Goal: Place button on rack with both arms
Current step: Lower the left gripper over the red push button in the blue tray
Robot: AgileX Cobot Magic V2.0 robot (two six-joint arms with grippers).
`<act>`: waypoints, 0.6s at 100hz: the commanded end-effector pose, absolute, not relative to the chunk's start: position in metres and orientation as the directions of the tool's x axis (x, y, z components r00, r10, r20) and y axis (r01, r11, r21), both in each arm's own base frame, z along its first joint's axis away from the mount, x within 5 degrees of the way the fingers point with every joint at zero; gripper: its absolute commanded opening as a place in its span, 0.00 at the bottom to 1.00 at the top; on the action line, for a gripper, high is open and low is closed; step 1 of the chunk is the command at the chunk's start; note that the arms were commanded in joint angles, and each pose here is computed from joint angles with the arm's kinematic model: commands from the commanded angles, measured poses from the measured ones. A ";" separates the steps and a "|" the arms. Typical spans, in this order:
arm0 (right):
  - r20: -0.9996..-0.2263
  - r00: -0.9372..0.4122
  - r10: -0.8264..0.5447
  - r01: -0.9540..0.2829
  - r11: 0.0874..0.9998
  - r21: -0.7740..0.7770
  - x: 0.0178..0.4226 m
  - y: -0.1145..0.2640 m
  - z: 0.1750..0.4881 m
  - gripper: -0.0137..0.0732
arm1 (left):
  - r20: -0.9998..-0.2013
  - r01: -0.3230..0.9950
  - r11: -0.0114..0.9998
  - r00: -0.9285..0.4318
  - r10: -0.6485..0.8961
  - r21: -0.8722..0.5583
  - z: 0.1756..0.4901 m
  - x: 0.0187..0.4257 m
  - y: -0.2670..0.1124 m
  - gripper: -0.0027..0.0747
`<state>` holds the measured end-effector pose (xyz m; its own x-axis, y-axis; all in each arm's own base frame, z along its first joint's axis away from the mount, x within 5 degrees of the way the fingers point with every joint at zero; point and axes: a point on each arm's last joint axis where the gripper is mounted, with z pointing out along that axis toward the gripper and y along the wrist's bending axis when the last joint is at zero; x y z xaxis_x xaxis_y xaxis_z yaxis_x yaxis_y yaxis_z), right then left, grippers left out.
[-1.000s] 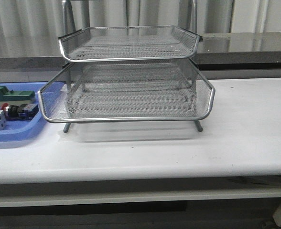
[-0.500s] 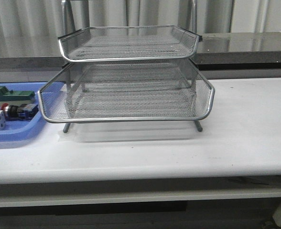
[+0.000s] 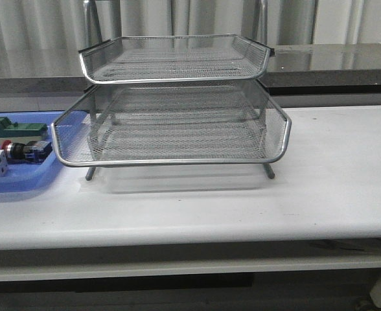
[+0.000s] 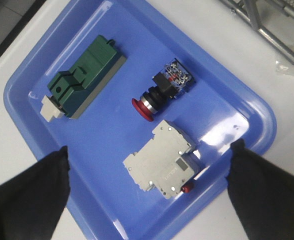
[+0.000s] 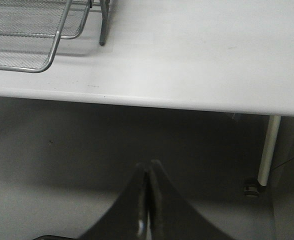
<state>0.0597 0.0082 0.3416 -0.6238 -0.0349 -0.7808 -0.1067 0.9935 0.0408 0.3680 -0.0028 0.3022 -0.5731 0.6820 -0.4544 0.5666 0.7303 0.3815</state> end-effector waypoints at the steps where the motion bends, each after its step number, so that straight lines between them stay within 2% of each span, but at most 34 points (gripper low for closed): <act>1: -0.831 -0.556 -0.029 -0.108 0.993 0.037 0.062 0.008 0.355 0.08 | -0.486 0.557 0.719 -0.532 0.694 0.416 0.323 0.382 -0.006 0.84; 15: -0.831 -0.556 -0.029 -0.108 0.993 0.037 0.062 0.008 0.355 0.08 | -0.419 0.638 0.661 -0.515 0.748 0.395 0.311 0.409 -0.016 0.84; 34: -0.831 -0.556 -0.029 -0.108 0.993 0.037 0.062 0.008 0.355 0.08 | -0.304 0.689 0.568 -0.480 0.823 0.451 0.294 0.440 -0.027 0.84; 60: -0.831 -0.556 -0.029 -0.108 0.993 0.037 0.062 0.008 0.355 0.08 | -0.290 0.704 0.553 -0.471 0.833 0.445 0.273 0.467 -0.032 0.84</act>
